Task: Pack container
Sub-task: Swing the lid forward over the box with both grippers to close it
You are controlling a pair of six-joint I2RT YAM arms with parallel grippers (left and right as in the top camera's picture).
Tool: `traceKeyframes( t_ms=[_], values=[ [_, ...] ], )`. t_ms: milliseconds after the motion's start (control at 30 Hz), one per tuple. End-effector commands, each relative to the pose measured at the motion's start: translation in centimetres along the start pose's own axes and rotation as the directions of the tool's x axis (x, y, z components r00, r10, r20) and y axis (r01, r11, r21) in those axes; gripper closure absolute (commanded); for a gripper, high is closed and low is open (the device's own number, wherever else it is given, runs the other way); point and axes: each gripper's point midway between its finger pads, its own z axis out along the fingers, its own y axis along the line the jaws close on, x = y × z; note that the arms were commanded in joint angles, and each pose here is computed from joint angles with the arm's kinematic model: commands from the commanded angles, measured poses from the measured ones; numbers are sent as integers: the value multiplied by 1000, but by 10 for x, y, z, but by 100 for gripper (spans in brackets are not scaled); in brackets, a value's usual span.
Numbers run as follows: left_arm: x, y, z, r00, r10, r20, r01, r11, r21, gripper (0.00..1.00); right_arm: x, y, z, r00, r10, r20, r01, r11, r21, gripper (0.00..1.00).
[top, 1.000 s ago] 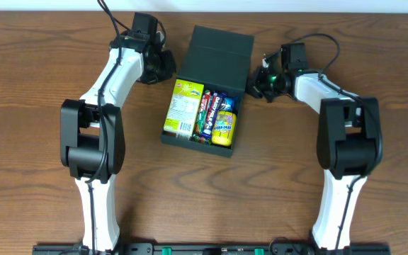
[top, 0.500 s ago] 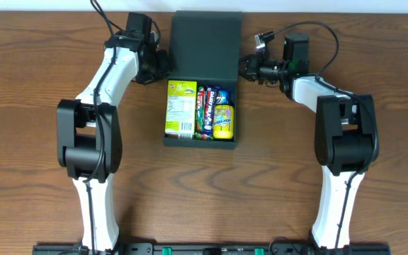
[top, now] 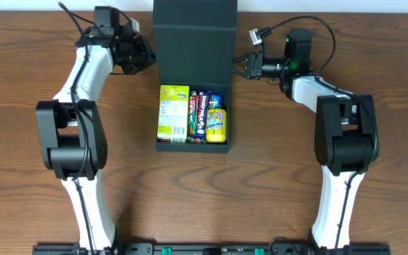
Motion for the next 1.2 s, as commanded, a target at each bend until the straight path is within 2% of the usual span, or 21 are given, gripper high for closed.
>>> traceKeyframes(
  t_ms=[0, 200, 333, 467, 633, 800, 967, 1167],
  values=[
    [7, -22, -1, 996, 73, -47, -65, 987, 146, 94, 6, 18, 0, 998, -14, -64, 9, 997, -74, 99],
    [8, -43, -15, 981, 194, -21, -186, 961, 203, 94, 6, 55, -4, 987, -96, -132, 74, 984, -159, 98],
    [10, -56, -28, 969, 249, -4, -242, 945, 219, 94, 1, 72, -6, 986, -103, -130, 81, 983, -162, 99],
    [19, -69, -52, 932, 363, 12, -358, 912, 200, 94, 1, 79, -6, 989, -55, -139, 33, 987, -158, 98],
    [37, -72, -66, 896, 442, -27, -436, 891, 131, 94, 2, 79, -6, 985, 64, -159, -87, 986, -140, 99],
    [59, -64, -69, 880, 463, -109, -454, 886, 96, 94, 6, 82, 2, 960, 203, -194, -228, 966, -119, 99],
    [73, -54, -71, 866, 467, -176, -462, 884, 71, 94, 14, 86, 15, 953, 203, -224, -234, 965, -122, 99],
    [70, -48, -73, 859, 481, -177, -484, 875, 29, 94, 7, 82, 3, 958, 206, -199, -232, 965, -118, 99]
  ],
)
